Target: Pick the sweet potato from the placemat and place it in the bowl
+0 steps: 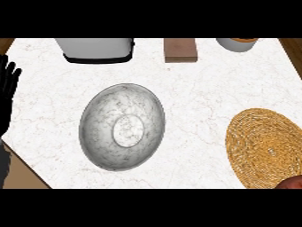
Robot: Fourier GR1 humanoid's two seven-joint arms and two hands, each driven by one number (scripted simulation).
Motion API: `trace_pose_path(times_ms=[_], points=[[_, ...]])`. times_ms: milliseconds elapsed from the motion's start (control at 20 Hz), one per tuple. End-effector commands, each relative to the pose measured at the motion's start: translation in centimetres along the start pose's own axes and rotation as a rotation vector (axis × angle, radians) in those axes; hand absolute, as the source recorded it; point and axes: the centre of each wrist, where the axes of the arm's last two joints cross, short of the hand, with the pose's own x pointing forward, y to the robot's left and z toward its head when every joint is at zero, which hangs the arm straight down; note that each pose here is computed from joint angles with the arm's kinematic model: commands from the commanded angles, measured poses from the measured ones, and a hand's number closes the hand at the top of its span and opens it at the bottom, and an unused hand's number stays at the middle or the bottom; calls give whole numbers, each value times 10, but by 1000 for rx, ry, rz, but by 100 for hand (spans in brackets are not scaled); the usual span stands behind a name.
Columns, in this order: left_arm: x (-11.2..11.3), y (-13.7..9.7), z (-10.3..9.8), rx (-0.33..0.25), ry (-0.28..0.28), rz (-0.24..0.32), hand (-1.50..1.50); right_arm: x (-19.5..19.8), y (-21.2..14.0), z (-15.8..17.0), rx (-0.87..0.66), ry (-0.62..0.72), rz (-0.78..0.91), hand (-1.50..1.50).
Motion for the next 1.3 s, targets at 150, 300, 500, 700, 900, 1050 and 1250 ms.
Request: trace_pose_path(times_ms=[150, 300, 500, 700, 900, 1050, 1250], points=[[2, -9, 0, -14, -22, 0, 0, 76, -5, 9, 23, -79, -100, 150], [16, -9, -17, -26, -14, 5, 0, 99, -5, -15, 49, -85, -98, 150], [8, -12, -25, -20, -28, -5, 0, 147, 17, -59, 115, -74, -68, 150], [7, -15, -10, -26, -11, 11, 0, 180, 47, -86, 172, -70, -55, 150], [-6, -20, -6, -15, -2, -11, 0, 225, 74, -95, 230, -60, -79, 150], [8, -5, -6, -43, -2, 13, 0, 230, 113, -116, 245, -35, -49, 150], [-4, -19, -7, -20, -30, 4, 0, 225, 154, -132, 235, -3, -17, 150]])
